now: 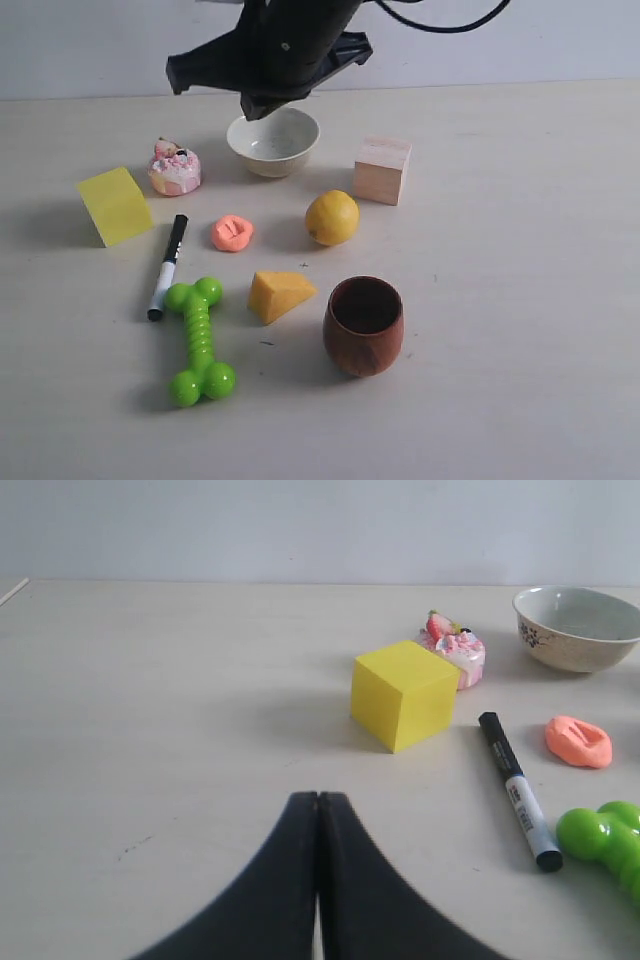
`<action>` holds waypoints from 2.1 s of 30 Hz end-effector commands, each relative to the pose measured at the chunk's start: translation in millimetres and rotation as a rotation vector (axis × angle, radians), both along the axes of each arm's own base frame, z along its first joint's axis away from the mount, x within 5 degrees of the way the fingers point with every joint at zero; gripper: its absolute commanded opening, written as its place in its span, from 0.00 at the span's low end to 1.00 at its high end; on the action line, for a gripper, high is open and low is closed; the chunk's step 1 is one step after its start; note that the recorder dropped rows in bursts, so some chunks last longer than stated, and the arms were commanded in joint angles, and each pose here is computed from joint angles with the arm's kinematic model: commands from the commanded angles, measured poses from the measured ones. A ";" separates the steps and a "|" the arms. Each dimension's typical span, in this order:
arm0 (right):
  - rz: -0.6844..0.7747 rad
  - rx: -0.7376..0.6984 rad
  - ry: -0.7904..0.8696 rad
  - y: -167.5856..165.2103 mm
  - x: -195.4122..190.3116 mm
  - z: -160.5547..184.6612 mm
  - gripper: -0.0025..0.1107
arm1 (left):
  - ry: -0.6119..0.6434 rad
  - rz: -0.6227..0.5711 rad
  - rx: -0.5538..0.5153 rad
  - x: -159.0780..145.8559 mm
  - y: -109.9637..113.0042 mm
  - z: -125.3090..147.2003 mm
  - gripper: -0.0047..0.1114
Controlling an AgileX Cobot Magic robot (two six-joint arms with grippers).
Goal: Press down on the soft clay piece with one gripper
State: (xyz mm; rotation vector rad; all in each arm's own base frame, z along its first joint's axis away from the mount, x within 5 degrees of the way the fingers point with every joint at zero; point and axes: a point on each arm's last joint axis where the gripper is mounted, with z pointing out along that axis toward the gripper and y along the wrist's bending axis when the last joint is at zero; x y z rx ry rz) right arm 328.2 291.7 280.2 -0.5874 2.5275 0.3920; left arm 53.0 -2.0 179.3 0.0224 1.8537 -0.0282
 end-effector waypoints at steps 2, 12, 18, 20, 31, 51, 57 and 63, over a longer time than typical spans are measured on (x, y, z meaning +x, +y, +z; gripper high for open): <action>-0.030 0.056 0.020 -17.5 -21.4 36.4 0.04 | -0.015 -0.005 -0.004 0.1 -0.4 1.9 0.04; -0.081 0.094 -0.008 -30.9 -33.5 65.2 0.04 | -0.015 -0.005 -0.004 0.1 -0.4 1.9 0.04; -0.090 -0.073 -0.134 -44.0 -24.5 65.2 0.04 | -0.015 -0.005 -0.004 0.1 -0.4 1.9 0.04; -0.148 -0.135 -0.176 -51.4 -20.2 66.1 0.04 | -0.015 -0.005 -0.004 0.1 -0.4 1.9 0.04; -0.289 -0.292 -0.275 -71.3 -13.3 72.1 0.04 | -0.015 -0.005 -0.004 0.1 -0.4 1.9 0.04; -0.323 -0.082 -0.499 -165.5 -54.1 89.7 0.04 | -0.015 -0.005 -0.004 0.1 -0.4 1.9 0.04; -0.463 -0.033 -0.538 -228.0 -92.0 74.4 0.04 | -0.015 -0.005 -0.004 0.1 -0.4 1.9 0.04; -0.623 -0.020 -0.612 -280.0 -146.6 63.5 0.04 | -0.015 -0.005 -0.004 0.1 -0.4 1.9 0.04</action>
